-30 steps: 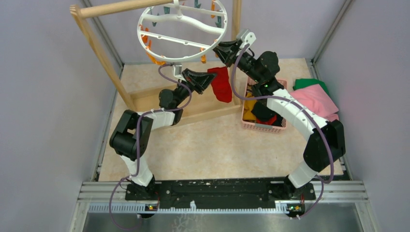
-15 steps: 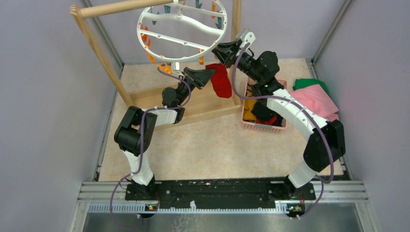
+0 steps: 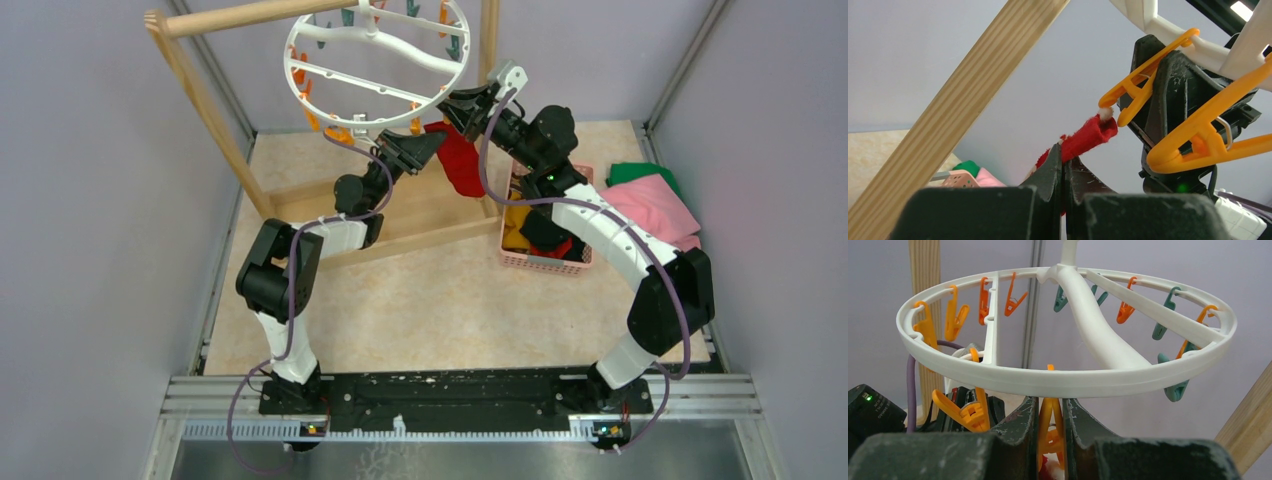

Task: Clip the socks to the hanger
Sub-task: Clamp the sock onto the hanger.

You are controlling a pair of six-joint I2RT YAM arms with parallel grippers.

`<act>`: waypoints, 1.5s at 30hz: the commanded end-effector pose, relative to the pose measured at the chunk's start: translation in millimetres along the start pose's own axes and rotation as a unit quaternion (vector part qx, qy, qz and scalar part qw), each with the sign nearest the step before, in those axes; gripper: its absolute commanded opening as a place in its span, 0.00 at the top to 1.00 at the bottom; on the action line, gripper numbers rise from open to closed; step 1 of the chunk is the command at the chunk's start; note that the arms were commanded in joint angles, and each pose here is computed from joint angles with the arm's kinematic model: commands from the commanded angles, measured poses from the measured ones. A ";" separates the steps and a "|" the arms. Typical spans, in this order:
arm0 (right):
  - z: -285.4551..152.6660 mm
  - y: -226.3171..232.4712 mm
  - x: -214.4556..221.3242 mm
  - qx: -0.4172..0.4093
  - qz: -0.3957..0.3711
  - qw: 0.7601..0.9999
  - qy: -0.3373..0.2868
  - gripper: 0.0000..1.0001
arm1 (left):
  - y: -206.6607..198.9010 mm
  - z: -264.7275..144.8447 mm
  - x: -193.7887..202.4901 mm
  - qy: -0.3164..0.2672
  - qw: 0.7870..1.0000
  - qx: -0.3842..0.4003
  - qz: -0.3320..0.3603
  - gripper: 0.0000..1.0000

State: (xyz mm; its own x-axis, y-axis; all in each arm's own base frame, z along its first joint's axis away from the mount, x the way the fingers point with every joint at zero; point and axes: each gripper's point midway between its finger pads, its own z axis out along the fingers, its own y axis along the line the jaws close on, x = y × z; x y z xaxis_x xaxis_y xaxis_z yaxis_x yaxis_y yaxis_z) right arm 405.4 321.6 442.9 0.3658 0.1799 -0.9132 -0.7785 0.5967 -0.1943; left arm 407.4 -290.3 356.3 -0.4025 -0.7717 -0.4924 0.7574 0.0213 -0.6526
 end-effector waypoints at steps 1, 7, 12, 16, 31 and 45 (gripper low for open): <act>-0.5 -2.5 -39.9 -0.003 -0.017 0.999 -0.034 1.00 | -69.8 -0.9 -24.8 -0.046 0.987 0.146 0.040 1.00; -0.5 -1.4 -39.2 -0.005 -0.018 0.999 -0.033 1.00 | -71.0 1.0 -26.3 -0.046 0.987 0.150 0.033 1.00; -0.8 -2.0 -37.8 -0.005 -0.021 0.999 -0.030 1.00 | -72.5 2.9 -25.7 -0.041 0.987 0.156 0.028 1.00; -0.2 -1.7 -34.4 -0.006 -0.023 0.999 -0.027 1.00 | -74.2 3.7 -25.1 -0.037 0.986 0.160 0.025 1.00; -0.4 -1.9 -31.5 -0.010 -0.031 0.999 -0.020 1.00 | -84.6 6.6 -25.1 -0.024 0.984 0.176 0.014 1.00; -1.4 -5.8 -27.5 -0.009 -0.038 0.999 -0.009 1.00 | -98.6 4.8 -27.2 -0.018 0.981 0.190 0.022 1.00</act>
State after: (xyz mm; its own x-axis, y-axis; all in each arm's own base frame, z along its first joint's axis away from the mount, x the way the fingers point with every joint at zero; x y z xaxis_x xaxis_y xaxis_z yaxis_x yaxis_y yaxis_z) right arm 408.2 319.9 439.5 0.3818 0.1355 -0.9142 -0.7692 0.5949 -0.2331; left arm 400.5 -299.6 373.0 -0.5045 -0.7324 -0.4573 0.7433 -0.0989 -0.6616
